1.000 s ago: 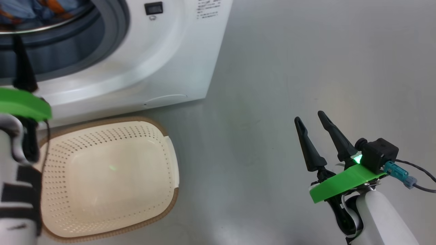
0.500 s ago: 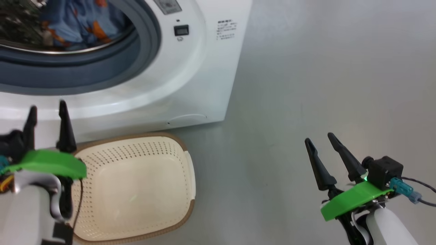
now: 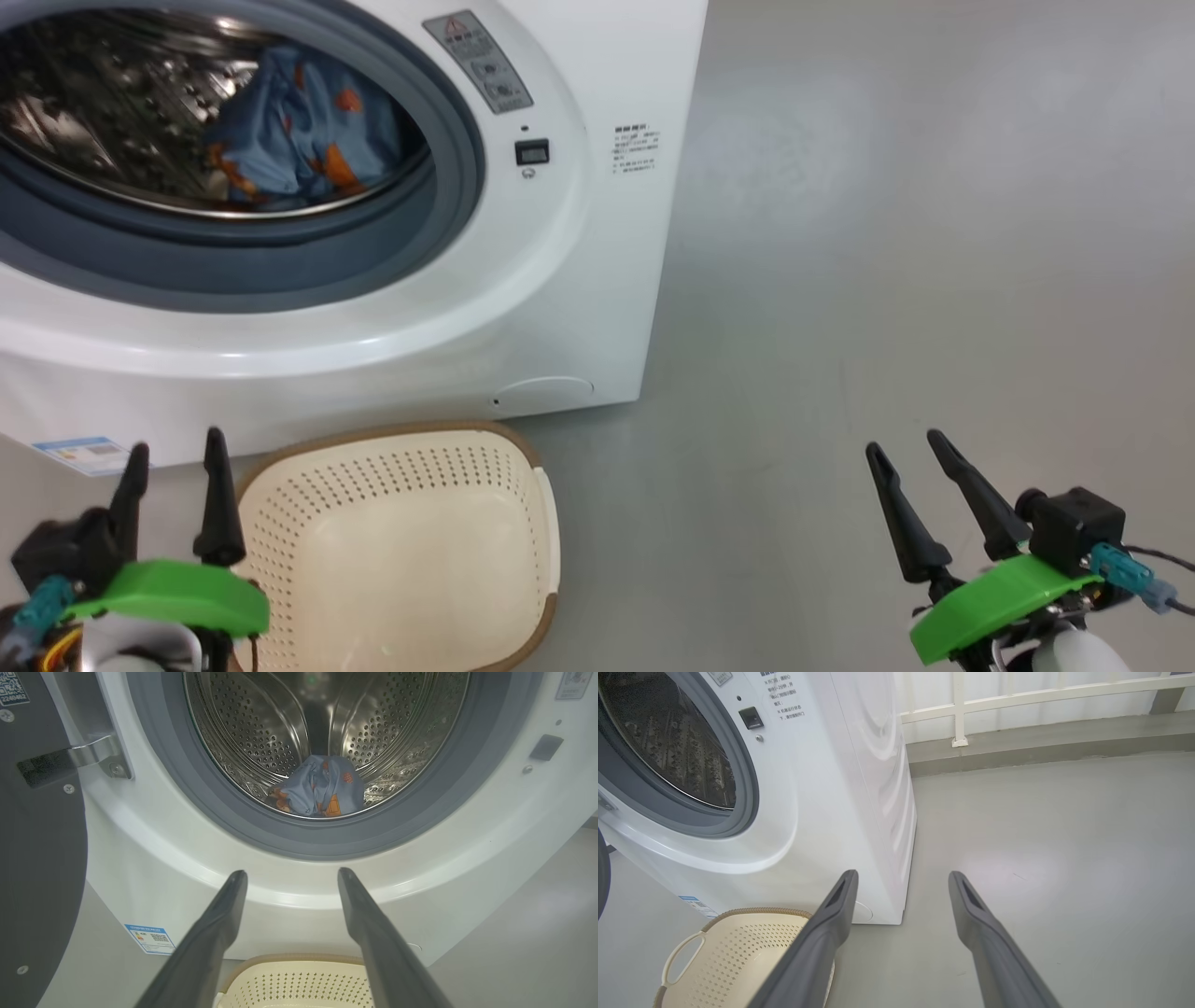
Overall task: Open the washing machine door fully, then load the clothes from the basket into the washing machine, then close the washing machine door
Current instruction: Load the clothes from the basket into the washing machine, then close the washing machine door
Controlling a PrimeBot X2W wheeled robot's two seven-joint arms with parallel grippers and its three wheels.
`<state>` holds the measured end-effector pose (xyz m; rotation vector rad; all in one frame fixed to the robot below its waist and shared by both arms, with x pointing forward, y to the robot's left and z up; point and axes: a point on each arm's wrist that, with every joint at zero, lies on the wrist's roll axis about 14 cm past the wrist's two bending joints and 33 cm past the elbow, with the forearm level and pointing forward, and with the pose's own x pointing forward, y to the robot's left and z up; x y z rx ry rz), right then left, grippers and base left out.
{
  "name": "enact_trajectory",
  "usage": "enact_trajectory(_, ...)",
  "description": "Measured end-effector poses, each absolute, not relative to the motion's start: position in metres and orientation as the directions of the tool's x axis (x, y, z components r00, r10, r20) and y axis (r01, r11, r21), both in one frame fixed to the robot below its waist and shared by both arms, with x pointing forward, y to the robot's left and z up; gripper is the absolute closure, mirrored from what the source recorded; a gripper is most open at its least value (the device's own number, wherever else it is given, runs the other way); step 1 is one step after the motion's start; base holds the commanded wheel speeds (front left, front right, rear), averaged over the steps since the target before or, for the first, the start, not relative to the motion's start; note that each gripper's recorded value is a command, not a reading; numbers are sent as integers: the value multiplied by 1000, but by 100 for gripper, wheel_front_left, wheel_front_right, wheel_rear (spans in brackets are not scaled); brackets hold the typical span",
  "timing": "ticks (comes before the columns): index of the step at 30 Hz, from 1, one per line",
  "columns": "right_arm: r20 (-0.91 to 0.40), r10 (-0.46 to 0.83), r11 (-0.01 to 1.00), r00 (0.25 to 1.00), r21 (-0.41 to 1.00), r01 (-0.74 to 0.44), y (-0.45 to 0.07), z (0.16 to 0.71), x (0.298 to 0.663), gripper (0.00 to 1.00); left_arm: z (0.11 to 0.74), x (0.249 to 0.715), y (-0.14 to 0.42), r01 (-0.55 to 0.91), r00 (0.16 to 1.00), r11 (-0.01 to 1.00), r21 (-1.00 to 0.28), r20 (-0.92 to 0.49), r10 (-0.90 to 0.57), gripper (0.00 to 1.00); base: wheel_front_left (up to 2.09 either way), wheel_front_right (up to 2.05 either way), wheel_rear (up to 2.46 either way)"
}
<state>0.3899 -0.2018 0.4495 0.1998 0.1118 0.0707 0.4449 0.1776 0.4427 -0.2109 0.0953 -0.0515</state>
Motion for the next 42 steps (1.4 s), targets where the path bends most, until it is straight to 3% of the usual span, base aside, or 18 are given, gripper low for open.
enact_trajectory(26, -91, 55, 977, 994, 209, -34, -210, 456, 350, 0, 452, 380, 182, 48, 994, 978, -204, -82, -65, 0, 0, 0, 0)
enact_trajectory(42, -91, 46, 977, 995, 211, -26, -213, 456, 344, 0, 456, 377, 181, 52, 995, 976, -210, -70, -68, 0, -2, 2, 0)
